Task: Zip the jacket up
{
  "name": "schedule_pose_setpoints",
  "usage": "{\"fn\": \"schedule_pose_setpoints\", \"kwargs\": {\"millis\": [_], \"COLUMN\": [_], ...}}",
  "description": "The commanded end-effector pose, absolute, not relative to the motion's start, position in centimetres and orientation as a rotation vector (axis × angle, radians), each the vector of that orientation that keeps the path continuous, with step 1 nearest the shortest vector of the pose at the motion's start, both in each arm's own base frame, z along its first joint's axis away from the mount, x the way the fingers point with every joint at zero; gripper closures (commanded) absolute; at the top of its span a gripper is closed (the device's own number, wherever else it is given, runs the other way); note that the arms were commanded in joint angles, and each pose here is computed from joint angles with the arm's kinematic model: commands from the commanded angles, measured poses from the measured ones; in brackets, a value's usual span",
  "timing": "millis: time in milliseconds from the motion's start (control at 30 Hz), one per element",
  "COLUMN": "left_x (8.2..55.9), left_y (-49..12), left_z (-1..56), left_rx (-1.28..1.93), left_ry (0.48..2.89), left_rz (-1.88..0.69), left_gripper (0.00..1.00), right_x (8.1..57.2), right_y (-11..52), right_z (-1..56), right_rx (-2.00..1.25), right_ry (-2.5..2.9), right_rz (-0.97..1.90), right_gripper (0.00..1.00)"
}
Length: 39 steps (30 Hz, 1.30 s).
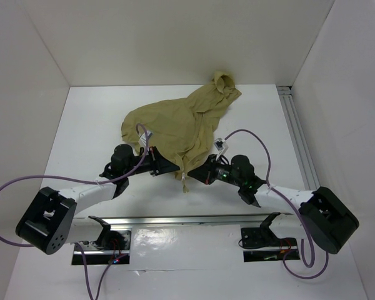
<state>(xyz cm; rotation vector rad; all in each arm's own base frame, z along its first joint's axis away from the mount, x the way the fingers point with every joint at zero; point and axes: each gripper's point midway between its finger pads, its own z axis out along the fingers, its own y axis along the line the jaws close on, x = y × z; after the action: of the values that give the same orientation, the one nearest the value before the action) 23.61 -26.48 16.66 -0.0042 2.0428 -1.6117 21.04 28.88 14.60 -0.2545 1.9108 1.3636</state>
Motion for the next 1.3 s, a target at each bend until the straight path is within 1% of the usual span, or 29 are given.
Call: {"fn": "schedule_pose_setpoints", "kwargs": {"millis": [0,500,667,1267], "left_x": [23.7,24.2,24.5,24.5], "left_y": [-26.6,-26.3,-25.9,-26.0], "left_z": [17.8,17.5,16.7,16.8], "left_rx": [0.053,0.014,-0.049,-0.034], "left_ry": [1.978,1.99,2.019,2.009], "left_rz": [-1.634,-1.61,-1.596,-1.605], "left_gripper": [1.0,1.0,1.0,1.0], "right_x": [21.9,21.7,21.7,22.2], "right_y": [29.3,29.4,29.4,29.1], "right_z": [17.7,17.7,17.7,17.9], "right_rx": [-0.279,-0.289,-0.289,-0.28], "right_ry": [1.778,1.779,1.779,1.777], "right_rz": [1.399,1.406,1.406,1.401], "right_gripper": [1.0,1.0,1.0,1.0]}}
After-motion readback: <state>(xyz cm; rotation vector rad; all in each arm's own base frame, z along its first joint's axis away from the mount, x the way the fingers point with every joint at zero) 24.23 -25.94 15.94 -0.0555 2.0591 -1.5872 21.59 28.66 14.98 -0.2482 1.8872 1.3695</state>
